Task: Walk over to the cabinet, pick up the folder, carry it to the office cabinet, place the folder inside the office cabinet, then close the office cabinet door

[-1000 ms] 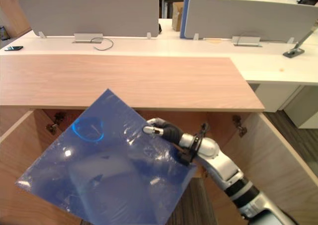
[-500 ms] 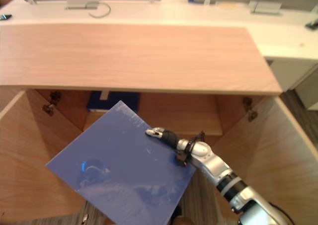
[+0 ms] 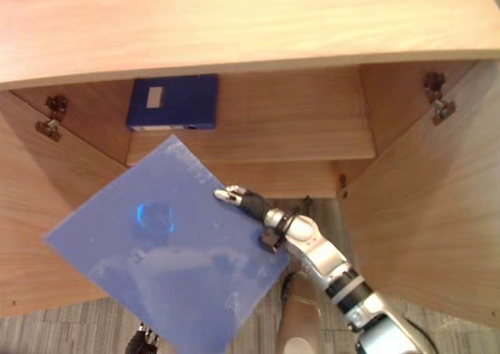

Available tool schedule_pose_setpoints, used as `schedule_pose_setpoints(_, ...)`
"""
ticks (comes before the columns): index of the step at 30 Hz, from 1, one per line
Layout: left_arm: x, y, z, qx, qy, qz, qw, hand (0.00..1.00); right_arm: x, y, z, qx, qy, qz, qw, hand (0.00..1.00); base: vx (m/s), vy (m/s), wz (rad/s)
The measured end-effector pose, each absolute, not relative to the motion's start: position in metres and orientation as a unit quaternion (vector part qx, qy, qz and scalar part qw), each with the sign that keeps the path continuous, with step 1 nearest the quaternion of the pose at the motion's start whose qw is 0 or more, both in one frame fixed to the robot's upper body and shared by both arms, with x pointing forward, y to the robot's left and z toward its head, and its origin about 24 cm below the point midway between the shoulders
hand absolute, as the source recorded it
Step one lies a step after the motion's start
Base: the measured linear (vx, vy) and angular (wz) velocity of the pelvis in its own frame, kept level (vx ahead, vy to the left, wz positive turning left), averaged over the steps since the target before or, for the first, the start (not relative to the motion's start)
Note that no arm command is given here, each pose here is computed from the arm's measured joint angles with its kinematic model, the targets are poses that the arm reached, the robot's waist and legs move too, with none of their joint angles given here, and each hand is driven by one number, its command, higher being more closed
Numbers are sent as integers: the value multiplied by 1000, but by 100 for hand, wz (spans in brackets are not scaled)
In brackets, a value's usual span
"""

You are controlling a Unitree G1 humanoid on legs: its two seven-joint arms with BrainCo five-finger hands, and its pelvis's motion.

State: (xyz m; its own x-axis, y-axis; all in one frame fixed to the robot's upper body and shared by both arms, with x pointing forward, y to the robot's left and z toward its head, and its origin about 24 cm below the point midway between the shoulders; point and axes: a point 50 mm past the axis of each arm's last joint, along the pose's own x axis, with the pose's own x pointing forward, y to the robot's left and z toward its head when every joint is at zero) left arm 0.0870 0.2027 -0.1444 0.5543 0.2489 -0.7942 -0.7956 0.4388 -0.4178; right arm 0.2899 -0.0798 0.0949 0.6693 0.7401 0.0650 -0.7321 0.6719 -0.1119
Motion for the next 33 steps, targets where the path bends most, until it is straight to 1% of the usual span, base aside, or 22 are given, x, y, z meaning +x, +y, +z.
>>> schedule_pose_setpoints(2, 91, 203, -142, -412, 325, 330, 785, 0, 298, -90, 109, -10, -79, 362, 929, 100, -5, -2, -2)
schedule_pose_setpoints(4, 94, 203, -140, -412, 319, 327, 788, 0, 303, -98, 116, 9, -92, 334, 938, 100, 0, 0, 0)
schedule_pose_setpoints(6, 102, 204, -136, -414, 306, 320, 795, 0, 313, -115, 134, 39, -124, 281, 951, 100, 0, 0, 0)
schedule_pose_setpoints(8, 112, 205, -133, -416, 297, 314, 800, 0, 322, -140, 151, 86, -159, 196, 964, 100, 0, 0, 0)
schedule_pose_setpoints(11, 119, 205, -130, -416, 290, 310, 804, 0, 330, -162, 165, 117, -187, 126, 967, 100, -5, 10, -1)
schedule_pose_setpoints(14, 125, 206, -129, -414, 290, 313, 804, 0, 335, -169, 173, 129, -194, 95, 968, 100, -14, 24, 0)
schedule_pose_setpoints(16, 129, 205, -129, -414, 291, 314, 804, 0, 346, -182, 179, 167, -195, 42, 965, 100, -27, 29, 4)
schedule_pose_setpoints(19, 129, 205, -130, -412, 294, 317, 802, 0, 357, -198, 186, 197, -193, -5, 961, 100, -16, 18, 5)
schedule_pose_setpoints(23, 127, 206, -133, -406, 306, 323, 798, 0, 369, -209, 198, 245, -190, -37, 950, 100, -5, 2, 10)
schedule_pose_setpoints(28, 125, 205, -135, -406, 317, 334, 789, 0, 386, -217, 218, 353, -180, -71, 915, 100, 3, -7, 8)
schedule_pose_setpoints(30, 125, 204, -136, -406, 322, 339, 785, 0, 390, -224, 232, 415, -182, -95, 886, 100, 6, -5, 4)
schedule_pose_setpoints(31, 126, 204, -136, -405, 323, 340, 785, 0, 391, -225, 237, 431, -185, -100, 878, 100, 0, 0, 0)
schedule_pose_setpoints(32, 126, 203, -136, -402, 326, 343, 784, 0, 393, -227, 251, 471, -195, -106, 854, 100, 0, 0, 0)
schedule_pose_setpoints(33, 126, 203, -136, -401, 325, 344, 784, 0, 393, -228, 258, 487, -201, -107, 843, 100, 0, 0, 0)
